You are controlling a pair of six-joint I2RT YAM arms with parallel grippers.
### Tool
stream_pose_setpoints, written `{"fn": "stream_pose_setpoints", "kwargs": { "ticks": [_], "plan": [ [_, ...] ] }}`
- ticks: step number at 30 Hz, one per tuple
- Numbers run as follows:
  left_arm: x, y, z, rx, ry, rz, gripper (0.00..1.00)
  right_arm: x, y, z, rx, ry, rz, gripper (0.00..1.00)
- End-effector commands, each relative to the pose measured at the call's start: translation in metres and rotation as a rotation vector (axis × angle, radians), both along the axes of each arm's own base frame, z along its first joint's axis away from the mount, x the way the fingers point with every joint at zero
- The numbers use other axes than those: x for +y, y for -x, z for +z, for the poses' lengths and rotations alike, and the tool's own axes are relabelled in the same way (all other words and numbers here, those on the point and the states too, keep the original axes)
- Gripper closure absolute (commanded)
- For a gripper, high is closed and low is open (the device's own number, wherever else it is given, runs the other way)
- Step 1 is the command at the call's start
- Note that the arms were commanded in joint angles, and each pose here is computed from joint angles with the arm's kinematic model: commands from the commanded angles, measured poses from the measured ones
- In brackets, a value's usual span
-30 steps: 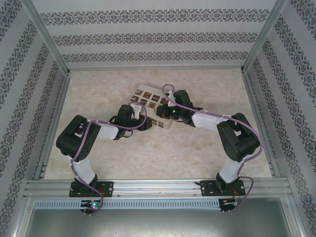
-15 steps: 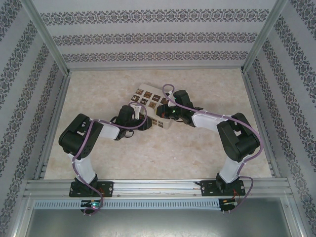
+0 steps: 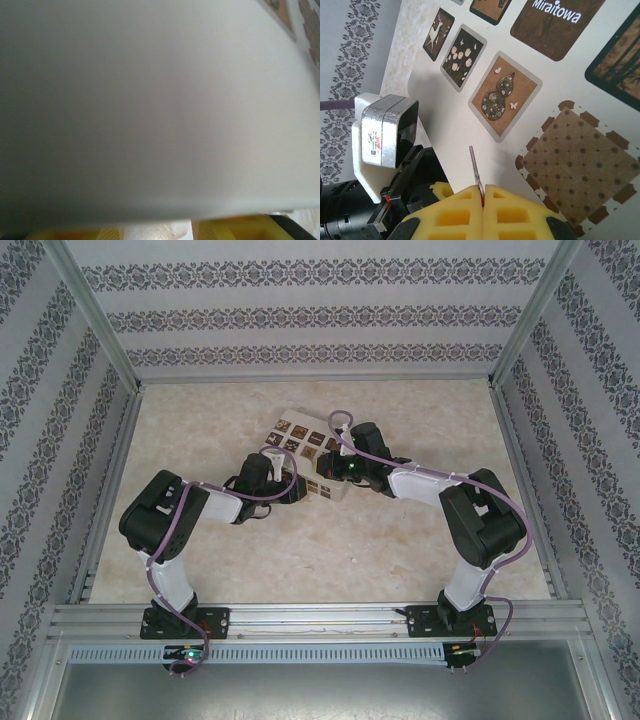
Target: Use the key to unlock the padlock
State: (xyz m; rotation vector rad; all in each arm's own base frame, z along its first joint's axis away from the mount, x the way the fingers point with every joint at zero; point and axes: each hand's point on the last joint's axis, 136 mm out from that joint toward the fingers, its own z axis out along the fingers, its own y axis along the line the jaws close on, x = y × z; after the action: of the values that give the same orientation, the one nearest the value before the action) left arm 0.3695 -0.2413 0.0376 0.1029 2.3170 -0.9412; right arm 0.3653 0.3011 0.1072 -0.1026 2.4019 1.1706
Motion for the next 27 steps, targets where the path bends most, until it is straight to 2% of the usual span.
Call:
{"fn": "stream_pose_setpoints", "kwargs": {
  "ticks": [1,7,17,27],
  "plan": [
    [-0.012,-0.012,0.014,-0.055,0.026,0.005,0.64,-0.001,0.028,-0.035,0.127,0.073,0.017,1.00],
    [-0.013,-0.013,0.015,-0.057,0.032,0.009,0.64,-0.001,0.029,-0.036,0.129,0.076,0.017,1.00],
    [-0.012,-0.015,0.019,-0.064,0.036,0.012,0.74,0.000,0.028,-0.028,0.111,0.066,0.015,1.00],
    [-0.015,-0.009,0.029,-0.055,0.047,-0.016,0.77,0.000,0.016,0.018,-0.011,0.028,0.005,1.00]
  ]
}}
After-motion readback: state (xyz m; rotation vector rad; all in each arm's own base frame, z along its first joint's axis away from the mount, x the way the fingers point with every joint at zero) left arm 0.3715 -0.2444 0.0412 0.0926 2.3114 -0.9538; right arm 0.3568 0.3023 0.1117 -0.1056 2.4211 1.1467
